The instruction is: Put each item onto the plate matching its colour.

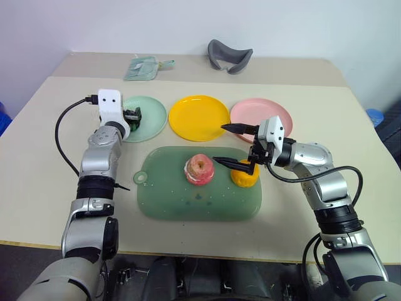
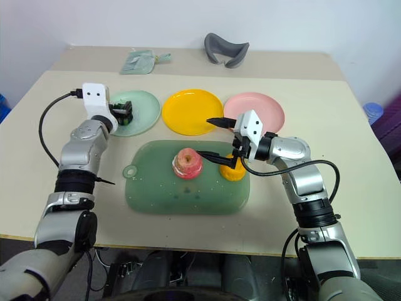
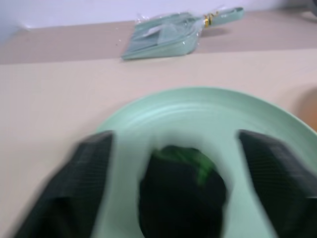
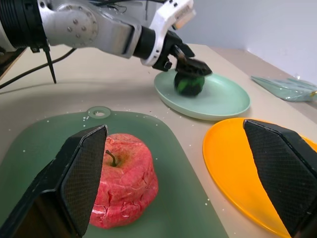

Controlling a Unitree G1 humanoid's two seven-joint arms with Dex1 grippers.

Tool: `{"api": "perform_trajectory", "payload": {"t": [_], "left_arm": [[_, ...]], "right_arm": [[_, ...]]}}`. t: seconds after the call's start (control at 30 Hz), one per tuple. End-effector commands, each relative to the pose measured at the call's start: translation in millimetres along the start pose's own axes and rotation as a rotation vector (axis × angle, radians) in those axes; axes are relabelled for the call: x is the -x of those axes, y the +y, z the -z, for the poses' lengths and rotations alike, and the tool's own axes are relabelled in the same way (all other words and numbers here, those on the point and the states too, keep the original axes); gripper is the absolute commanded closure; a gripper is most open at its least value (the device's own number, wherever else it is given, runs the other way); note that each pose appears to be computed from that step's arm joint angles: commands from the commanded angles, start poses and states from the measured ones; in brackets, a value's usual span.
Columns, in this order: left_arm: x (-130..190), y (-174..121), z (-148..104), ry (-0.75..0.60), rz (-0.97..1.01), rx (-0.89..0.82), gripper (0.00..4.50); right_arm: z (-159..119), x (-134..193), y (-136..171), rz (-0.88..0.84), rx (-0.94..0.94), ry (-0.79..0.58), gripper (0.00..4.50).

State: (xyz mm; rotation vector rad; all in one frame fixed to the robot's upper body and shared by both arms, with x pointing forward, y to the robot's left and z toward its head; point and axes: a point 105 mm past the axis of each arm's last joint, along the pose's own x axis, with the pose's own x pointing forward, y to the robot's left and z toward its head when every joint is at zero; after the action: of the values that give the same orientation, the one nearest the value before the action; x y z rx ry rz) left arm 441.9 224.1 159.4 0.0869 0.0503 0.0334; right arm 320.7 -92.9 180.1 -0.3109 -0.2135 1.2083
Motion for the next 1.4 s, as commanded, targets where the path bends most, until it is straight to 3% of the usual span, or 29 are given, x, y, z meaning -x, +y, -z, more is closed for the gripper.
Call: {"api": "perform_trajectory", "payload": {"t": [0.03, 0.27, 0.4, 0.6, 0.73, 1.4], "left_arm": [[2.9, -4.3, -23.6, -0.107, 0.047, 0.011, 0.08], [54.5, -23.7, -37.1, -0.327, 0.365, -0.043, 0.08], [100.2, -33.8, -34.7, -0.342, 0.666, -0.018, 0.08], [160.6, -28.2, -24.3, -0.274, 0.968, -0.171, 0.08], [165.3, -19.4, -17.1, -0.206, 0.977, -0.256, 0.08], [177.4, -20.4, -2.3, -0.172, 1.002, -0.237, 0.08]], "right_arm": [[-11.7, -2.4, -2.7, 0.013, 0.026, -0.029, 0.0], [-13.0, -5.4, 1.7, 0.015, 0.012, -0.014, 0.0], [-10.4, -13.2, 9.9, -0.026, -0.007, 0.013, 0.0], [3.2, -25.4, 20.8, -0.085, -0.049, 0.066, 0.0], [10.7, -30.6, 25.3, -0.107, -0.065, 0.084, 0.0], [34.5, -45.1, 24.6, -0.127, -0.072, 0.125, 0.0]]}}
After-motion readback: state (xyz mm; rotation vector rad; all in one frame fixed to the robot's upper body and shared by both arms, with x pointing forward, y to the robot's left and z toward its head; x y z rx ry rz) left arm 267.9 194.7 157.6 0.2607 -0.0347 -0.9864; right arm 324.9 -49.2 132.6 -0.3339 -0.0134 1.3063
